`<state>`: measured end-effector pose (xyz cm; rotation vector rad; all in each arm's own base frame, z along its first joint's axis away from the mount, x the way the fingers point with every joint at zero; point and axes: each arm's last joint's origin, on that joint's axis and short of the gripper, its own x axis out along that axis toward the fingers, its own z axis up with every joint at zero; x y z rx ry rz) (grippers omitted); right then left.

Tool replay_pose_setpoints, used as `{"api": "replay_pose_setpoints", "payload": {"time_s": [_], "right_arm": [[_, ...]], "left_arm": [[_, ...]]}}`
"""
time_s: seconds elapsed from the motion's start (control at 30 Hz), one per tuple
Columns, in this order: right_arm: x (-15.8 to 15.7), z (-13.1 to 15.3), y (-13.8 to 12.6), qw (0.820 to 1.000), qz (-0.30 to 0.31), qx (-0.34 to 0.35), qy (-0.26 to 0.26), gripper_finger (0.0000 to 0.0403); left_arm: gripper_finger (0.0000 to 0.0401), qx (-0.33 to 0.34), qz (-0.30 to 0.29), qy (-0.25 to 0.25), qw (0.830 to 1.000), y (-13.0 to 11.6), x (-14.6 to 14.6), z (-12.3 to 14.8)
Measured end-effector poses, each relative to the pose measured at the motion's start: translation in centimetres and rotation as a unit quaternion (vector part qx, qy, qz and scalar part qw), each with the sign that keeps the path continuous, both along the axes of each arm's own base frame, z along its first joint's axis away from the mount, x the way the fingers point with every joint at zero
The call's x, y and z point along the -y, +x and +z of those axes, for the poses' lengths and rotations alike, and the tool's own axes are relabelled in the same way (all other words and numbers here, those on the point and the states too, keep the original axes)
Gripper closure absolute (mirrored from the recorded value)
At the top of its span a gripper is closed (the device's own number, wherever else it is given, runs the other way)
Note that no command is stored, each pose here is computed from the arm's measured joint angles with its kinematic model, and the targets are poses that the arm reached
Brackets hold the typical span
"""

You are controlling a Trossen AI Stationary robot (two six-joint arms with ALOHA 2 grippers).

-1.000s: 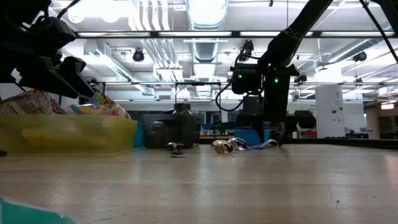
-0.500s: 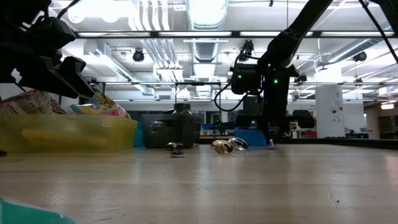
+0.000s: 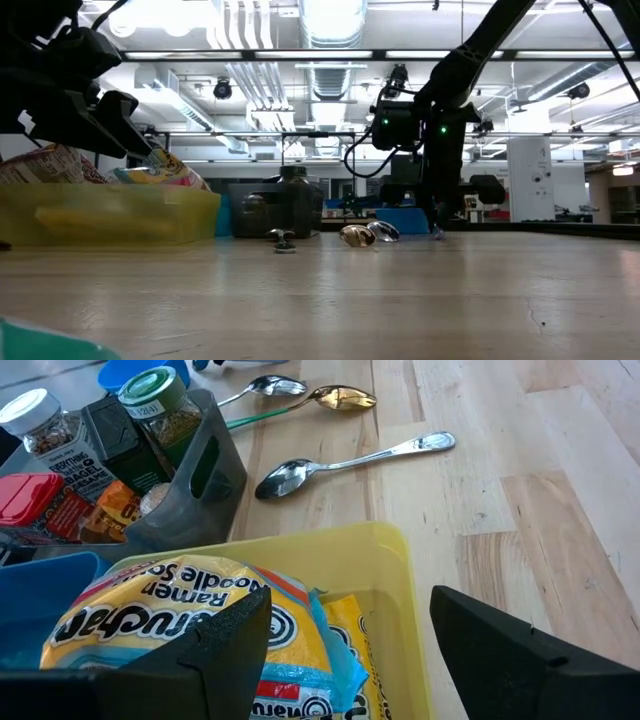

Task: Pick & Place Food Item
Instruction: Put the purple spoon into the blue bin

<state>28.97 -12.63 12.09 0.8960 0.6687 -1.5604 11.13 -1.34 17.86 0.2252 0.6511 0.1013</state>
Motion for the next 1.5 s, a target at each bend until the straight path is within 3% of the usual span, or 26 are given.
{"api": "replay_pose_setpoints", "payload": {"time_s": [0.33, 0.7, 1.03, 1.5], "right_arm": [[-0.4, 0.2, 0.1, 1.000, 0.022, -0.006, 0.006, 0.0387], [-2.2, 2.7, -0.1, 0.997, 0.080, 0.000, 0.023, 0.0388], [-4.6, 5.5, -0.1, 0.993, 0.115, 0.022, -0.024, 0.0388], [-5.5, 5.6, 0.1, 0.991, 0.122, 0.015, -0.050, 0.0394]], "left_arm": [[0.0130, 0.000, 0.000, 0.000, 1.000, 0.0, 0.0, 0.0], [0.0130, 0.001, 0.001, -0.001, 1.000, 0.0, 0.0, 0.0], [0.0130, 0.000, 0.001, -0.001, 1.000, 0.0, 0.0, 0.0], [0.0130, 0.000, 0.001, -0.001, 1.000, 0.0, 0.0, 0.0]]}}
